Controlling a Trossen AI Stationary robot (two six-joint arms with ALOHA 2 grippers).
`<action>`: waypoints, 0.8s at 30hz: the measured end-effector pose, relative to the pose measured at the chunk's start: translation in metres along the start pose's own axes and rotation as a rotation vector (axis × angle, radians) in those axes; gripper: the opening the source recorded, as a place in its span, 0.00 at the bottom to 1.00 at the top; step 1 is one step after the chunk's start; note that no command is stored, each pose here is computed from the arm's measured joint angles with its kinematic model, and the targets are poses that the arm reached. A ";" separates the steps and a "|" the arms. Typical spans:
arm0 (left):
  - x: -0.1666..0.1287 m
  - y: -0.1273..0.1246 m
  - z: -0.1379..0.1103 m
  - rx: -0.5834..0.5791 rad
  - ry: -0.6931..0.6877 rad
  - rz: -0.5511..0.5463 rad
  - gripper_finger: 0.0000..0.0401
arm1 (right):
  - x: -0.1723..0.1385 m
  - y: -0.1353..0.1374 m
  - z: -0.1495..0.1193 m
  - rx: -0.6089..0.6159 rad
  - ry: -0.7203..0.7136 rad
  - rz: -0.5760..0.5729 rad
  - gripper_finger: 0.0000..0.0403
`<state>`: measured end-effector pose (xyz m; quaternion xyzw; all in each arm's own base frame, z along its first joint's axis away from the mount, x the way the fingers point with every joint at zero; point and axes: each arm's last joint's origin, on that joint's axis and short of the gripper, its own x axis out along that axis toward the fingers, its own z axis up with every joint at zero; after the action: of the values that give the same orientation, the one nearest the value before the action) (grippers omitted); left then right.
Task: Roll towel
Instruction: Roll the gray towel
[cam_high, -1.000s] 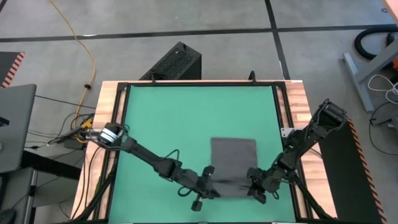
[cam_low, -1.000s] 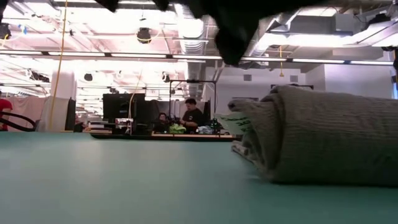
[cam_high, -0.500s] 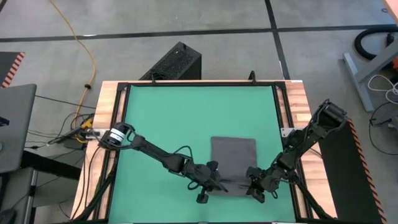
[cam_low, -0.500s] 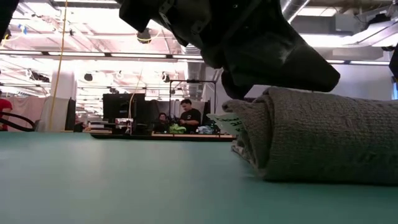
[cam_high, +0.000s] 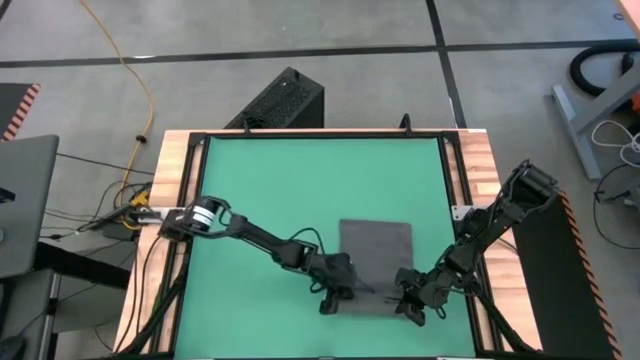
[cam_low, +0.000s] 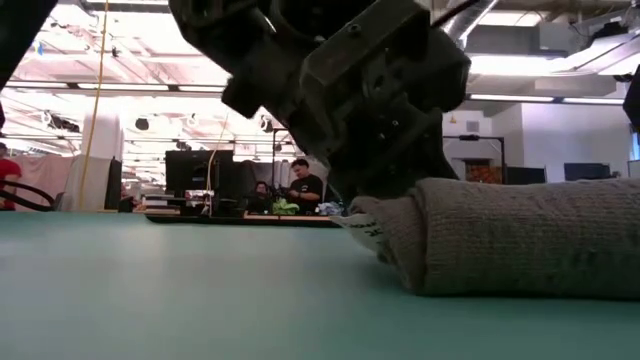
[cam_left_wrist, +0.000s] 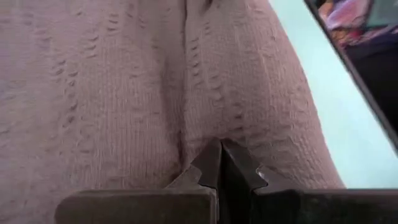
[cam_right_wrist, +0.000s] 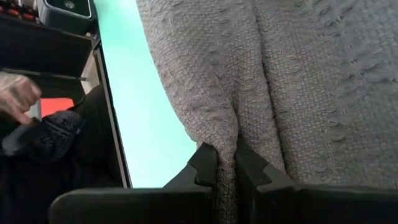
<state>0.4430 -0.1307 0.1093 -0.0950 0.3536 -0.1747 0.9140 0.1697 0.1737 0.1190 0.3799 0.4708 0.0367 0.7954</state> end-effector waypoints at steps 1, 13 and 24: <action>0.002 0.003 -0.002 -0.012 0.008 -0.013 0.00 | 0.000 0.000 0.000 -0.008 0.004 0.002 0.10; 0.003 0.007 -0.010 -0.025 0.100 -0.024 0.00 | 0.001 -0.001 0.008 -0.013 0.137 0.057 0.33; 0.004 0.007 -0.012 -0.019 0.099 -0.029 0.00 | -0.014 0.001 0.013 -0.015 0.139 0.057 0.37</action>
<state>0.4394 -0.1260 0.0965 -0.0998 0.3986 -0.1891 0.8918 0.1718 0.1607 0.1333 0.3837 0.5136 0.0890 0.7623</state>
